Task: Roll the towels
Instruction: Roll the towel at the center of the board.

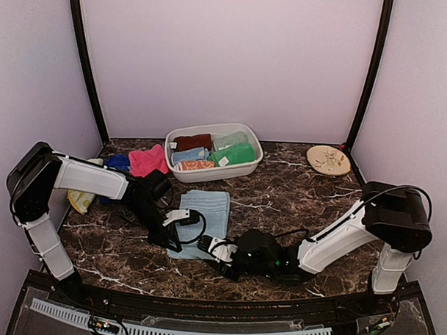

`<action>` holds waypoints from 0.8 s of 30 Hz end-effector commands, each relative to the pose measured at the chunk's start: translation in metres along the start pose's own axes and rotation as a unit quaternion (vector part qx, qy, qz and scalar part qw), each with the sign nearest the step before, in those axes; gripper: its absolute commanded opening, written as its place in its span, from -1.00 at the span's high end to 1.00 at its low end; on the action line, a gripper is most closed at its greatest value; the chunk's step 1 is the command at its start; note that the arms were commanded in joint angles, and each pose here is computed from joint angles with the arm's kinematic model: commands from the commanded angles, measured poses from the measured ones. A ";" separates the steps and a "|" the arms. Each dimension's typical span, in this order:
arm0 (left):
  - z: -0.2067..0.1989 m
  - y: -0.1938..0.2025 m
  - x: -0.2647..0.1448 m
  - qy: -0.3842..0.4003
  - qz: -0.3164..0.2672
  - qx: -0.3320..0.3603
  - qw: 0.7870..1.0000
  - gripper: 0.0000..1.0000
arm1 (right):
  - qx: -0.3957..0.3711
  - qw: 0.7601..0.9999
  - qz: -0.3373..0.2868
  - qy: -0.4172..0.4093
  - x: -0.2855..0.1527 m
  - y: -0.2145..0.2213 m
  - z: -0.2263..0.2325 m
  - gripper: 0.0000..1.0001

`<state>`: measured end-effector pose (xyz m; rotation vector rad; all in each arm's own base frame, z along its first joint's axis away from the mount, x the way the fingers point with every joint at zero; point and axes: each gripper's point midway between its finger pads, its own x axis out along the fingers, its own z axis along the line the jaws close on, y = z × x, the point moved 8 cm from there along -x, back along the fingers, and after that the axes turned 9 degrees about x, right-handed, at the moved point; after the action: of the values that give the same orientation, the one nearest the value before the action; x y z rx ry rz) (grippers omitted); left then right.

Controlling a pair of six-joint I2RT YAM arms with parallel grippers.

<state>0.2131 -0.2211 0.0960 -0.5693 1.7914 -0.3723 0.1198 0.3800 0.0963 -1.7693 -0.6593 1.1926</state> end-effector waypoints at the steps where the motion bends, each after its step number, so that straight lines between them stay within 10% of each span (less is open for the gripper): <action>1: 0.001 -0.002 -0.006 -0.011 -0.003 -0.002 1.000 0.95 | 0.037 0.999 0.010 -0.019 0.008 0.003 -0.003 0.19; 9: -0.001 0.000 -0.008 -0.015 -0.002 0.001 1.000 0.93 | 0.050 0.998 0.025 -0.041 0.010 0.007 -0.002 0.13; 14: -0.002 0.000 -0.010 -0.021 -0.006 0.004 1.000 0.87 | 0.088 0.995 -0.002 -0.037 0.010 -0.002 -0.014 0.78; 19: -0.005 0.002 -0.017 -0.049 0.000 0.023 0.999 0.06 | 0.143 0.986 0.024 -0.080 0.012 -0.002 -0.023 1.00; 24: -0.017 0.007 -0.037 -0.125 -0.005 0.081 0.989 -0.07 | 0.247 0.959 0.071 -0.122 0.012 0.006 -0.045 1.00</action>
<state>0.2079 -0.2080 0.1095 -0.5389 1.6654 -0.3821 0.1550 0.3738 0.0894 -1.4689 -0.4511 1.4091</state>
